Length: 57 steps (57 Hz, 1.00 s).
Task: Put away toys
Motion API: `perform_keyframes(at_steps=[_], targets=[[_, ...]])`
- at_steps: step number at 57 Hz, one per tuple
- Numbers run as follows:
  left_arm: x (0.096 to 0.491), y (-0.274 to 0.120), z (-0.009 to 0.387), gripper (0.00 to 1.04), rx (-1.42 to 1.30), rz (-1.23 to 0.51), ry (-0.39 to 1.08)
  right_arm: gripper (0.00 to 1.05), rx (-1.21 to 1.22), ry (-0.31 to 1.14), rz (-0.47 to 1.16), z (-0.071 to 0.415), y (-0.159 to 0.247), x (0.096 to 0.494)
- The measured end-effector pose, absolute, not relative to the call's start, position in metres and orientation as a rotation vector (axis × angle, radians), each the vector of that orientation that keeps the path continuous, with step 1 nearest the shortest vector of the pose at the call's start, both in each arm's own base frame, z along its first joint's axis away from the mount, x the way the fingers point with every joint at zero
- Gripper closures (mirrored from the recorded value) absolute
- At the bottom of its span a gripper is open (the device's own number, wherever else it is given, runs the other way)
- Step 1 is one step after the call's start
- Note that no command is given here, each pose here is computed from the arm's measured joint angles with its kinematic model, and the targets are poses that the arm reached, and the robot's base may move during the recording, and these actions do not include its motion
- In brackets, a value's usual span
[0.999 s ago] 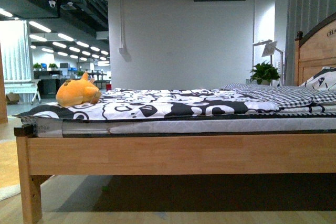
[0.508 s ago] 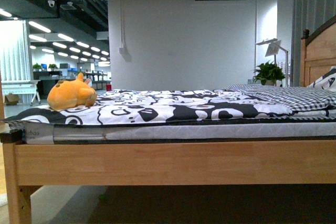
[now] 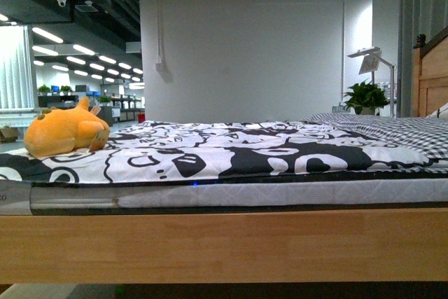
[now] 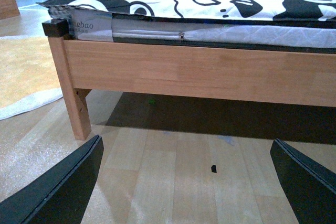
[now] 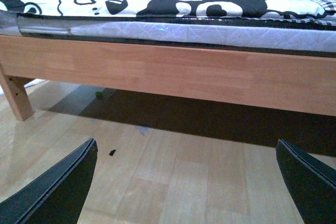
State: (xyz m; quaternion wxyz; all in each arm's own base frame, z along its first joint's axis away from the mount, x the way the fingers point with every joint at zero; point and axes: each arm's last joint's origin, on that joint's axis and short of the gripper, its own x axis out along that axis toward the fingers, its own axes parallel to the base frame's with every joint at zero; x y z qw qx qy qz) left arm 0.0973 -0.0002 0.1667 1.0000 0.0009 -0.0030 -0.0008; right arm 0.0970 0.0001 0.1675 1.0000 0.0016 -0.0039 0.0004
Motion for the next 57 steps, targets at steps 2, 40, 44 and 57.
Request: perform_keyframes(at_steps=[2, 40, 44, 57], targets=[[0.0973, -0.0002, 0.1667, 0.06, 0.002, -0.002, -0.006, 0.0, 0.003, -0.007, 0.001, 0.1675, 0.0001, 0.0971], [0.0973, -0.0003, 0.1667, 0.06, 0.002, -0.005, -0.006, 0.0, 0.003, -0.008, -0.003, 0.1676, -0.0001, 0.097], [0.0973, -0.0002, 0.1667, 0.06, 0.002, -0.003, -0.006, 0.0, 0.003, -0.008, -0.003, 0.1676, 0.0, 0.097], [0.0974, -0.0002, 0.1667, 0.06, 0.002, -0.003, -0.005, 0.0, 0.003, -0.007, -0.002, 0.1675, 0.0, 0.0971]])
